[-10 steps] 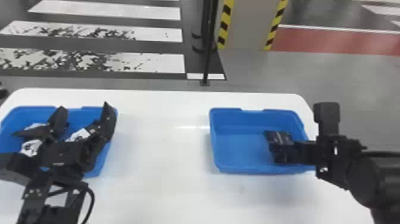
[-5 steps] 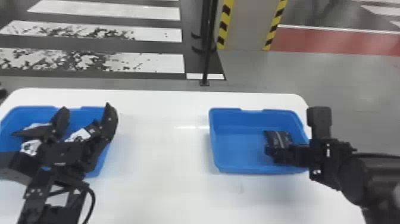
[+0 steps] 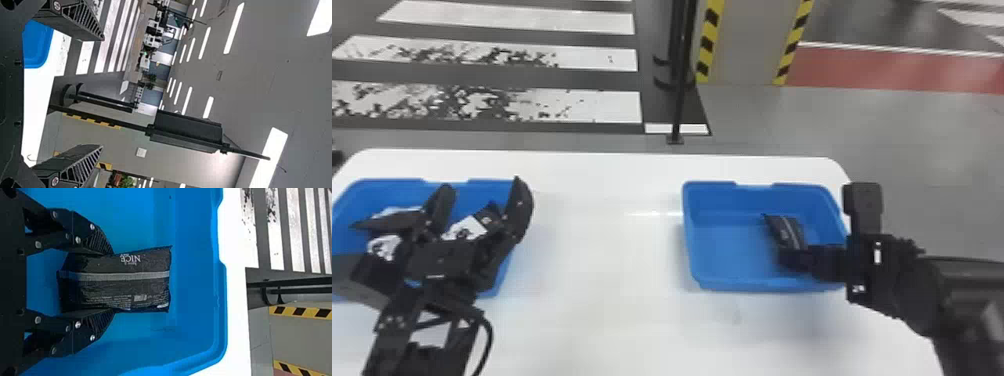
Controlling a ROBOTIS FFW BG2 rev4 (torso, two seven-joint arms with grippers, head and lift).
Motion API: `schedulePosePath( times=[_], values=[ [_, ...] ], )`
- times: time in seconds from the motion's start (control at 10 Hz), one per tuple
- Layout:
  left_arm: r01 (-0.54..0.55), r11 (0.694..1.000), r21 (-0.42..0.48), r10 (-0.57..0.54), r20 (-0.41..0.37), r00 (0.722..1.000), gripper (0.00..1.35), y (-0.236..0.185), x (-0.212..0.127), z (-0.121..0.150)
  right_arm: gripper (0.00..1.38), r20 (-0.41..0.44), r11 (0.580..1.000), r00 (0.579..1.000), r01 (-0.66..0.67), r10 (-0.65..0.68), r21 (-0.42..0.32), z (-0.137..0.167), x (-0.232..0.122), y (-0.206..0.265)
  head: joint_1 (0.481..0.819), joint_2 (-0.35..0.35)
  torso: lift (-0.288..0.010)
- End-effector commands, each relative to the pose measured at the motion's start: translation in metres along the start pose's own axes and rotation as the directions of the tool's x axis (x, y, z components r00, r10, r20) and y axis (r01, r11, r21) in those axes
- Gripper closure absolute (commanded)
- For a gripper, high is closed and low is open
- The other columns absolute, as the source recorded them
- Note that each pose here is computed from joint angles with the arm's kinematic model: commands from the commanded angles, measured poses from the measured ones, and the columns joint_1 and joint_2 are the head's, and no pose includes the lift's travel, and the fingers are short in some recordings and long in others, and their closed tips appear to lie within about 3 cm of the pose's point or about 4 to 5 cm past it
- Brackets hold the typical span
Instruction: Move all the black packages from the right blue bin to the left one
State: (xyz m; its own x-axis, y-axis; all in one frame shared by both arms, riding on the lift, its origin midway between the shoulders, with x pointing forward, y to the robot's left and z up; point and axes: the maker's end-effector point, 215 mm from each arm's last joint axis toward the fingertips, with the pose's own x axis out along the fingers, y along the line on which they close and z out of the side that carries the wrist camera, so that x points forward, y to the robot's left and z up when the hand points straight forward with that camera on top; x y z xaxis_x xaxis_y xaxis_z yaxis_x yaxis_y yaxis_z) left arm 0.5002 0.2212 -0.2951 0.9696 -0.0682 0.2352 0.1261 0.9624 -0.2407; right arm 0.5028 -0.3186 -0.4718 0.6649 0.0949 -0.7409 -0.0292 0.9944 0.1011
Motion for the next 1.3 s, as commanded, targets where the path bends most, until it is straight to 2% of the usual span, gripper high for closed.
schedulePosePath(
  times=[0.0, 0.3, 0.5, 0.6, 0.7, 0.8, 0.9, 1.1, 1.2],
  values=[
    [-0.002, 1.0, -0.002, 0.002, 0.001, 1.0, 0.1, 0.001, 0.0, 0.0, 1.21, 0.042, 0.999, 0.998, -0.05, 0.05, 0.008, 0.009, 0.005, 0.012, 0.695, -0.109, -0.168],
    [-0.006, 1.0, -0.004, 0.006, 0.012, 1.0, 0.1, 0.002, -0.001, 0.003, 1.21, 0.145, 0.99, 0.979, -0.142, 0.141, -0.007, 0.035, 0.003, 0.036, 0.695, -0.078, -0.168],
    [-0.003, 1.0, -0.02, 0.004, 0.03, 1.0, 0.1, 0.0, 0.001, 0.009, 1.21, 0.248, 0.971, 0.939, -0.232, 0.237, -0.053, 0.065, -0.01, 0.064, 0.695, -0.057, -0.168],
    [0.002, 0.999, -0.054, 0.0, 0.036, 0.999, 0.1, -0.006, 0.002, 0.012, 1.21, 0.314, 0.95, 0.897, -0.293, 0.312, -0.108, 0.089, -0.025, 0.091, 0.695, -0.043, -0.168],
    [0.023, 0.992, -0.127, -0.019, 0.039, 0.999, 0.1, -0.019, 0.004, 0.014, 1.21, 0.374, 0.913, 0.833, -0.364, 0.408, -0.184, 0.115, -0.044, 0.128, 0.695, -0.025, -0.168],
    [0.055, 0.969, -0.242, -0.047, 0.04, 0.998, 0.1, -0.041, 0.007, 0.013, 1.21, 0.409, 0.86, 0.758, -0.429, 0.509, -0.275, 0.137, -0.062, 0.17, 0.695, -0.013, -0.168],
    [0.098, 0.928, -0.359, -0.093, 0.031, 0.995, 0.1, -0.073, 0.007, 0.008, 1.21, 0.415, 0.809, 0.696, -0.476, 0.586, -0.344, 0.148, -0.077, 0.207, 0.695, 0.011, -0.168],
    [0.171, 0.889, -0.425, -0.188, 0.003, 0.982, 0.1, -0.119, 0.008, 0.0, 1.21, 0.39, 0.74, 0.629, -0.546, 0.672, -0.393, 0.141, -0.09, 0.259, 0.678, 0.028, -0.168],
    [0.177, 0.883, -0.435, -0.197, 0.0, 0.98, 0.1, -0.124, 0.007, -0.001, 1.21, 0.365, 0.716, 0.617, -0.572, 0.697, -0.4, 0.132, -0.089, 0.276, 0.676, 0.03, -0.168]
  ],
)
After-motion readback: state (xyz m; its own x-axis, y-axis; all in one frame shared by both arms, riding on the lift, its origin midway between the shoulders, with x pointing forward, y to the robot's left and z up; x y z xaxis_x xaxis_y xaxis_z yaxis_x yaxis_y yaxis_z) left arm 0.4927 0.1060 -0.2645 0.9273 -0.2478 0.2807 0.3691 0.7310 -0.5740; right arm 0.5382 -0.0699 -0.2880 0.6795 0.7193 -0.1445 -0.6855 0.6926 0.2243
